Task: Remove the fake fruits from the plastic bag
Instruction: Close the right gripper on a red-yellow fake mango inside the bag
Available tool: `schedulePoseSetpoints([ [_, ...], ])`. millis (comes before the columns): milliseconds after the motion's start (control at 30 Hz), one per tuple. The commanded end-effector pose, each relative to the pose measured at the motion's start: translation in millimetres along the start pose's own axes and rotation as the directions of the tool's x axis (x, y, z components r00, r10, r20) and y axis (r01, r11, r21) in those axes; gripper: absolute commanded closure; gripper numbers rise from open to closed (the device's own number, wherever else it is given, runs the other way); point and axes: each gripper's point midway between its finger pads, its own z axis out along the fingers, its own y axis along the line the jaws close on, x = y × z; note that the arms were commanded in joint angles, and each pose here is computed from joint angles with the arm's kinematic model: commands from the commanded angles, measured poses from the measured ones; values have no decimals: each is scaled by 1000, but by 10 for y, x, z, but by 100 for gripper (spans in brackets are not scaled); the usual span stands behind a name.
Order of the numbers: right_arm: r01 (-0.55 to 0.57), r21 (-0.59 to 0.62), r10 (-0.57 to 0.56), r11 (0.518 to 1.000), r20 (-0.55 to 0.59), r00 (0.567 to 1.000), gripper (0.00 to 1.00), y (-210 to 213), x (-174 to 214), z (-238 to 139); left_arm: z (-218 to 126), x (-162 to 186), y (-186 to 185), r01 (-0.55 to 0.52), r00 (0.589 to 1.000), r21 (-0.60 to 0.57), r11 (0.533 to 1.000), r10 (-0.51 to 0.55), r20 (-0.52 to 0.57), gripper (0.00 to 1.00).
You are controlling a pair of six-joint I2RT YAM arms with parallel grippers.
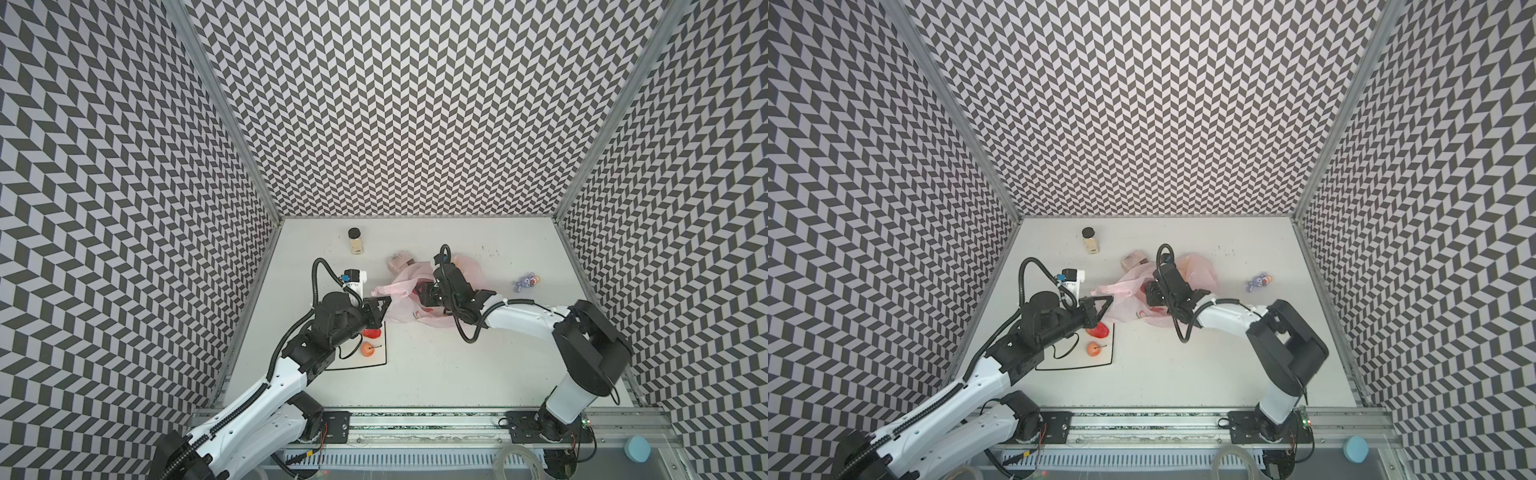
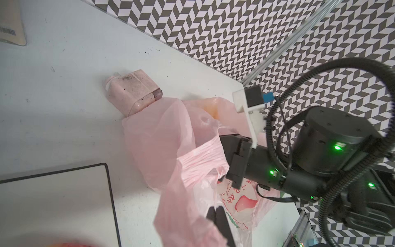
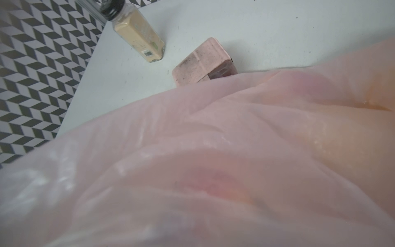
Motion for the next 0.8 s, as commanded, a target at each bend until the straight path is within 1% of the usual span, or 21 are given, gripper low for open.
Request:
schedulePoseSetpoints([
  [0, 86, -74, -88, 994, -20, 996, 71, 90, 46, -268, -7, -64, 4, 9, 999, -3, 1000, -9, 44, 100],
  [133, 140, -148, -144, 979, -23, 989, 71, 181, 91, -554, -12, -85, 18, 16, 998, -6, 1000, -16, 62, 100],
  [267, 197, -244, -201, 950, 7, 980, 71, 349, 58, -826, -8, -105, 26, 15, 997, -12, 1000, -14, 72, 100],
  [400, 247, -319, -234, 915, 78, 969, 71, 526, -74, -1112, 2, -128, 50, 6, 997, -25, 1000, -4, 83, 100],
  [567, 321, -365, -261, 874, 204, 944, 71, 709, -304, -1441, 41, -151, 76, -9, 997, -41, 999, 12, 81, 100],
  [667, 391, -426, -301, 816, 263, 916, 71, 927, -348, -1632, 84, -191, 95, -20, 997, -48, 999, 23, 71, 100],
  [767, 492, -479, -394, 727, 296, 870, 71, 1233, -166, -1764, 133, -264, 139, -13, 998, -51, 999, 16, 62, 100],
])
